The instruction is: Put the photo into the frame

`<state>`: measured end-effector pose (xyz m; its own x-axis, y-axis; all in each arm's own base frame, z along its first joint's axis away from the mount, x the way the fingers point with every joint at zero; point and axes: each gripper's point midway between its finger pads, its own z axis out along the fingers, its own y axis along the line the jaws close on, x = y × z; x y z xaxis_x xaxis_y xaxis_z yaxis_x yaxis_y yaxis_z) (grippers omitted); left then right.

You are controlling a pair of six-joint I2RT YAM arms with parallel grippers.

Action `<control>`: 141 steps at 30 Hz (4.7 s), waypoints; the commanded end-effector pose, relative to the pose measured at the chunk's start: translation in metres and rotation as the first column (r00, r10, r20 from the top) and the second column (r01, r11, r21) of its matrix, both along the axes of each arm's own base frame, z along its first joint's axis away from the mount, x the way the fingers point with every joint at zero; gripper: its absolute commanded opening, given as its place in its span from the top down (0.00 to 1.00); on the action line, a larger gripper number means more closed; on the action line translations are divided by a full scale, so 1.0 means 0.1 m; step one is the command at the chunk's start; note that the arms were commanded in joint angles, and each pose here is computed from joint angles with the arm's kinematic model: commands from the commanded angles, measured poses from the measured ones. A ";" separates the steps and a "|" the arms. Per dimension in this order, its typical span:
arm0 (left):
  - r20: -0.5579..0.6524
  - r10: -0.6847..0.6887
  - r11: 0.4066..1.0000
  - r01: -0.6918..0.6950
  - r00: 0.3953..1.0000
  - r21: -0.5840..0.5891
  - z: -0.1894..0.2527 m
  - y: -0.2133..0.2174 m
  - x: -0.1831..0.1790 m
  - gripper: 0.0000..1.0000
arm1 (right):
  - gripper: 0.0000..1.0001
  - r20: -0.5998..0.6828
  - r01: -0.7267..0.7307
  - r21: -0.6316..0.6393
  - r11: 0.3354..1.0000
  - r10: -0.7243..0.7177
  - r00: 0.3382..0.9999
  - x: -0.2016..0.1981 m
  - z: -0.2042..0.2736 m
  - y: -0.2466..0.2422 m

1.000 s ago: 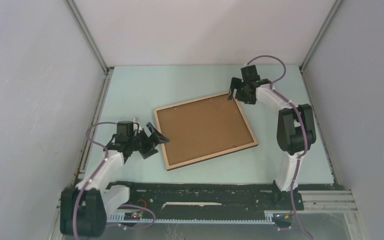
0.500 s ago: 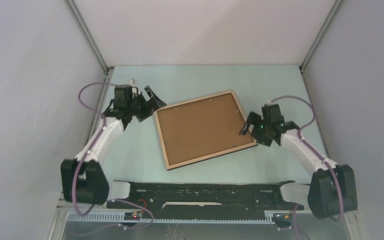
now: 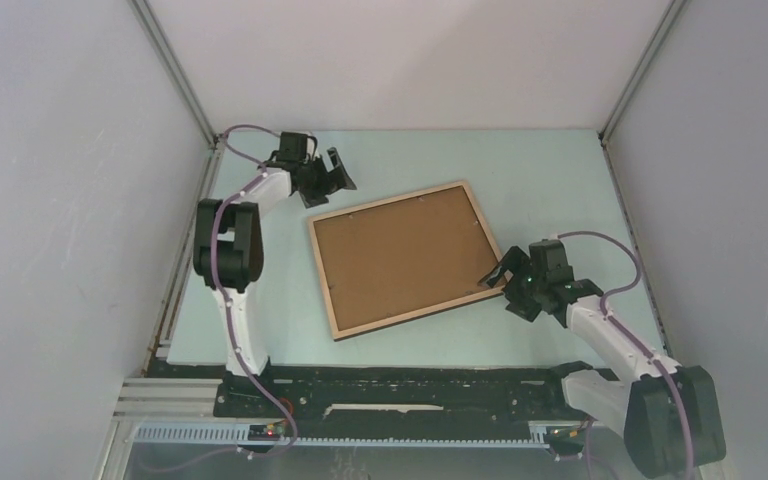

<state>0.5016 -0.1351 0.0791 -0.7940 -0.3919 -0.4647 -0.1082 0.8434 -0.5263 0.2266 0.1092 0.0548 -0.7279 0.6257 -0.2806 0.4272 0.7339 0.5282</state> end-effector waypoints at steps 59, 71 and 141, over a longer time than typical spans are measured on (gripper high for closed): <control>-0.289 -0.078 0.915 -0.047 0.954 -0.401 -0.32 -0.27 -1.78 0.01 | 0.44 -0.159 0.022 -0.133 0.991 -0.043 0.986 1.31 -0.29 -0.30; -0.277 -0.080 0.912 -0.042 0.957 -0.408 -0.28 -0.27 -1.77 0.01 | 0.49 -0.188 0.058 -0.159 0.986 -0.088 0.978 1.28 -0.37 -0.34; 0.378 -0.247 0.952 0.296 0.892 -0.076 1.31 -0.45 -2.29 0.00 | 0.16 0.124 -0.431 -0.104 0.896 0.442 0.888 0.21 0.44 0.22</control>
<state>0.3081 -0.1459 0.1891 -0.6852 -0.3535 -0.6368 0.1577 0.7816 -0.6035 0.2476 0.1191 0.0833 -0.8832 0.2482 -0.3980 0.0614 0.9024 0.4264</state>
